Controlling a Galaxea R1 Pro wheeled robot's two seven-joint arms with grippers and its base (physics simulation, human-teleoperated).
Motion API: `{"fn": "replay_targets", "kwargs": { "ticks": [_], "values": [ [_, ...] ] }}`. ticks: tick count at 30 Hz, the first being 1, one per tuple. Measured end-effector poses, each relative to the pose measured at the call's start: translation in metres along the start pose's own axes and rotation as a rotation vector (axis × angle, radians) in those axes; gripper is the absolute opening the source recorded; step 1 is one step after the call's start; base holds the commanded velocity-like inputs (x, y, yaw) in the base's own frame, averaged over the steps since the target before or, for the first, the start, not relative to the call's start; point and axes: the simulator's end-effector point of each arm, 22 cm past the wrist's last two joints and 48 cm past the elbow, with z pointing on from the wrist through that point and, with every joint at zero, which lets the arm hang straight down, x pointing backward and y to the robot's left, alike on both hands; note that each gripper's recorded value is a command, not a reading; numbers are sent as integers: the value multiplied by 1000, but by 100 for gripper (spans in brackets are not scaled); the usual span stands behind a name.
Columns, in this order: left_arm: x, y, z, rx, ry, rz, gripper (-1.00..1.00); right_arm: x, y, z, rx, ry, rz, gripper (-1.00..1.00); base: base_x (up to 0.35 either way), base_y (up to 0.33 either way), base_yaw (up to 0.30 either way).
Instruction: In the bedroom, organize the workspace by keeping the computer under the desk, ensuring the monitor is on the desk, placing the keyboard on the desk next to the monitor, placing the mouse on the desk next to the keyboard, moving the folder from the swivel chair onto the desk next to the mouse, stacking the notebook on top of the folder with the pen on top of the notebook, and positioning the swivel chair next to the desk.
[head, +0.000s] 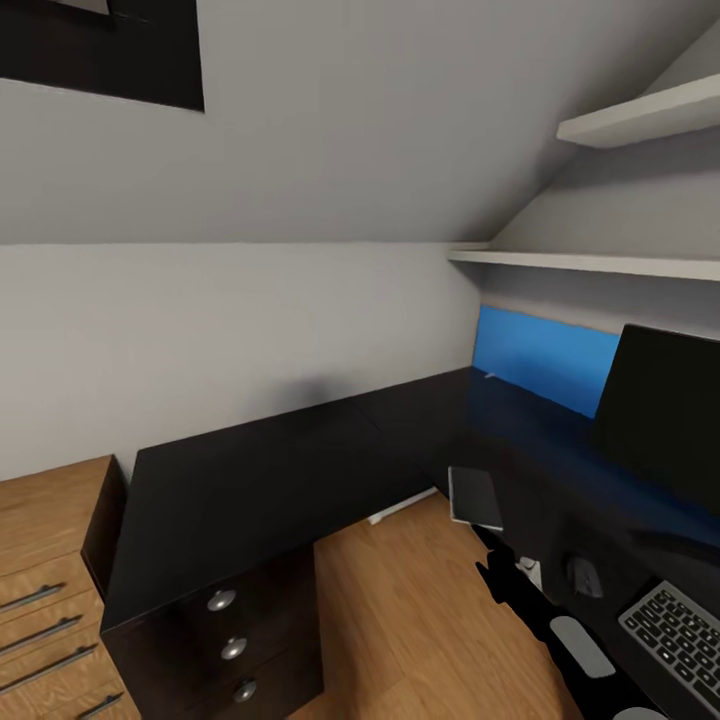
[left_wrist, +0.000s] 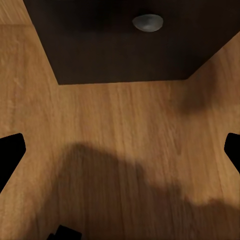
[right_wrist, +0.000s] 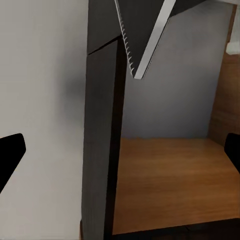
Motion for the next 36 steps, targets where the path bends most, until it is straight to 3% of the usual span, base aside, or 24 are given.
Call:
{"fn": "replay_targets", "kwargs": {
  "ticks": [17, 21, 27, 36],
  "values": [
    [16, 3, 18, 2, 0, 3, 100, 6, -22, 4, -10, 12, 5, 100, 0, 0, 0],
    [16, 3, 18, 2, -1, 4, 100, 14, -21, 3, -13, 48, 31, 100, 0, 0, 0],
    [16, 3, 18, 2, 0, 4, 100, 15, -16, 0, -35, 83, 126, 100, 0, 0, 0],
    [16, 3, 18, 2, 0, 4, 100, 14, -14, -1, -45, 86, 153, 100, 0, 0, 0]
  ]
}}
